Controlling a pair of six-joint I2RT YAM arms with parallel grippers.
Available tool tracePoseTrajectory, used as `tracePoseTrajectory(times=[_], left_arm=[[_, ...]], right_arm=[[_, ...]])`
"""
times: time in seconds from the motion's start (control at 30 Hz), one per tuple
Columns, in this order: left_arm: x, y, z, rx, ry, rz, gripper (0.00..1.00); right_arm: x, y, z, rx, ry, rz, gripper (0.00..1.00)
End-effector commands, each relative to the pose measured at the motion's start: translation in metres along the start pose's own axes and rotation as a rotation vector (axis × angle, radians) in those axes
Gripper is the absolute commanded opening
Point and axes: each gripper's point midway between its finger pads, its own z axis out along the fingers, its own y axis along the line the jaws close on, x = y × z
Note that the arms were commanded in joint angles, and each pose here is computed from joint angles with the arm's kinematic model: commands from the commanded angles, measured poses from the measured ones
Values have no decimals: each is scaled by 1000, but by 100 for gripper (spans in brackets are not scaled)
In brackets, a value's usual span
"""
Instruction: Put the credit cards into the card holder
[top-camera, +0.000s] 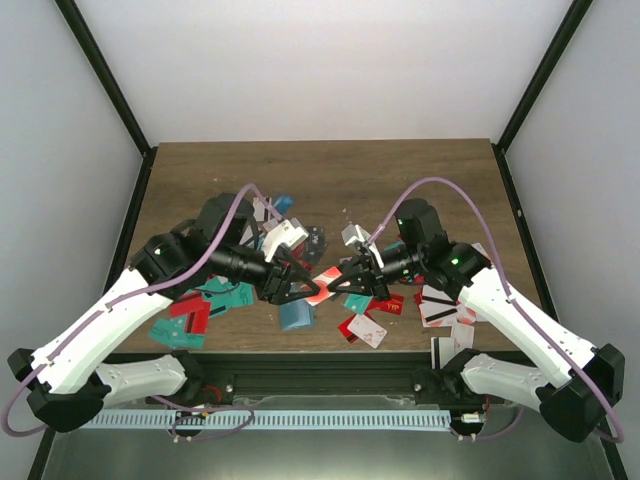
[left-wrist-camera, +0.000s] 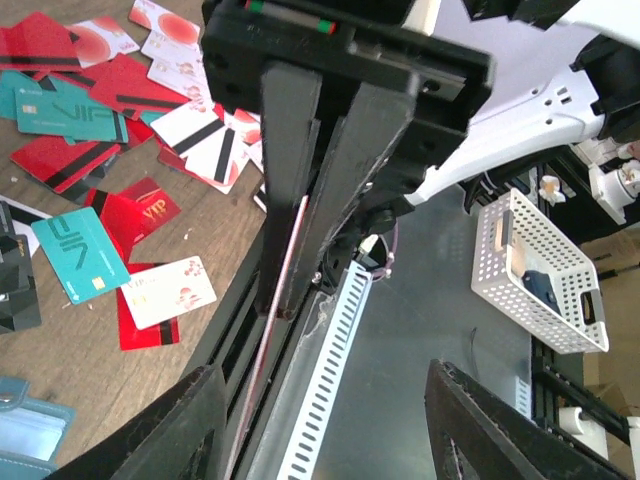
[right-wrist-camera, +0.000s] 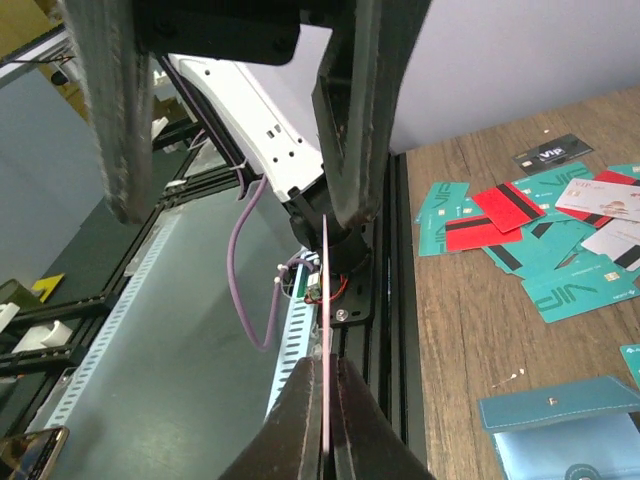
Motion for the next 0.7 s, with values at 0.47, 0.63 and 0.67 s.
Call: tracePoseTrajectory(times=[0.47,0.63,0.67], left_arm=[[14,10,22,-2,84,-32,37],[20,11,28,3,113,-39,16],[21,12,29,-1,118,-41,11]], right_arm=[[-10,24,4,-103,-7,-97,1],[-11,24,4,-99,-10,-98,1],[-11,23,4,-97,-10,-100,1]])
